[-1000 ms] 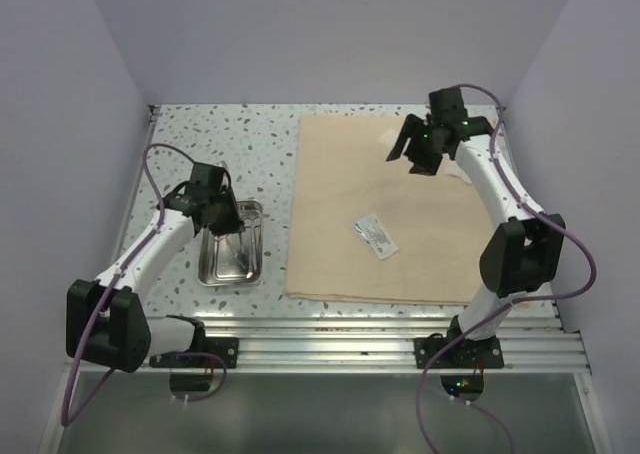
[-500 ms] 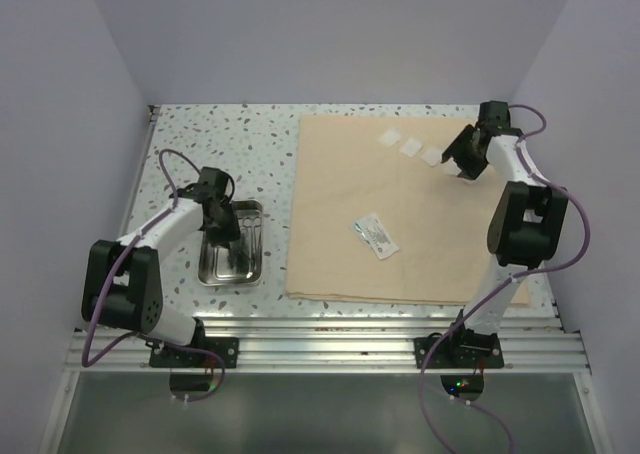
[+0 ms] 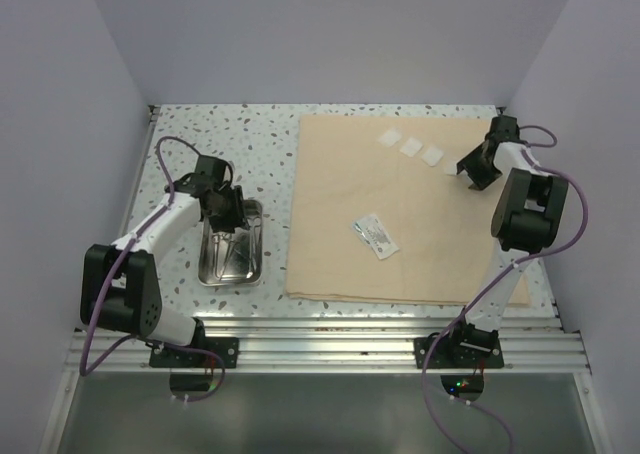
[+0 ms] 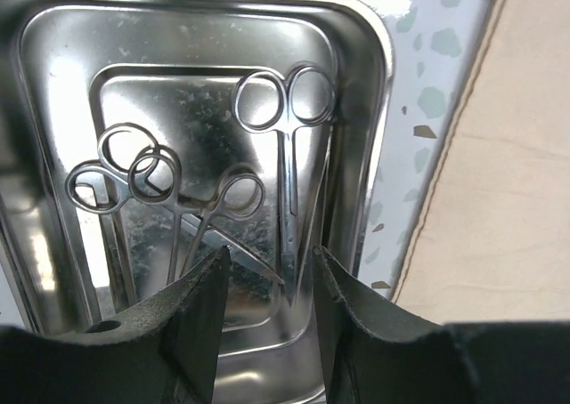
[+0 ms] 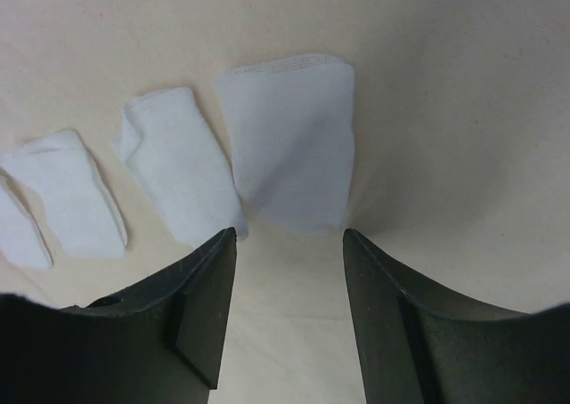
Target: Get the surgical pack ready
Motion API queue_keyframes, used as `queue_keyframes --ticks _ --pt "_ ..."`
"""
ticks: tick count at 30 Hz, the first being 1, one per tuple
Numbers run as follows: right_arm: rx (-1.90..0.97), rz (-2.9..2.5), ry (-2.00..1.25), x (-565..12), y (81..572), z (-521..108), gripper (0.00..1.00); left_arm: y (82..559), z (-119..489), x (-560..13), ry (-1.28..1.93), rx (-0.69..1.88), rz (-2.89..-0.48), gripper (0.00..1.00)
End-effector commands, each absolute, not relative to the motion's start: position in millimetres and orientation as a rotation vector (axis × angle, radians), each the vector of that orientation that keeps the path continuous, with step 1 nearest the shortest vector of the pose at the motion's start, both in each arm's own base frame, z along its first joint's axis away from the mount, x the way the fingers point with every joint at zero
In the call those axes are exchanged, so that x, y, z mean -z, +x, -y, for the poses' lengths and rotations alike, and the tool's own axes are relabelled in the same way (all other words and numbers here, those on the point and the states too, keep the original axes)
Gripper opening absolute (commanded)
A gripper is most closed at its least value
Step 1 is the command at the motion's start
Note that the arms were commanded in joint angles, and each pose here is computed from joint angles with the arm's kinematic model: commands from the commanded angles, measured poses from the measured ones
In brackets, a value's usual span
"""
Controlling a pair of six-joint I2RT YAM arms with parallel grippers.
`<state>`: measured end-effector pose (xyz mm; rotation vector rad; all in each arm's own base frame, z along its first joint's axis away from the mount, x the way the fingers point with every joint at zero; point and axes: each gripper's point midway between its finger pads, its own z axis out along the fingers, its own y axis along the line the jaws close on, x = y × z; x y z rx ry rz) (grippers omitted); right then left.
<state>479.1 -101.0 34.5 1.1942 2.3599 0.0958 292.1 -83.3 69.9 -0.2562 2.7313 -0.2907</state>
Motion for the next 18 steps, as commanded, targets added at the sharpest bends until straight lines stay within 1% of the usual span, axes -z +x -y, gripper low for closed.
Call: queue_keyframes --ticks 1,10,18 --pt "-0.094 -2.238 1.224 -55 504 121 0.55 316 93 -100 -0.178 0.378 -2.613 0.46" --pt "-0.103 -2.228 1.3 -45 501 127 0.52 322 97 -99 -0.168 0.397 -2.632 0.46" --pt "-0.096 -2.252 1.31 -39 497 128 0.51 326 98 -97 -0.168 0.398 -2.646 0.46"
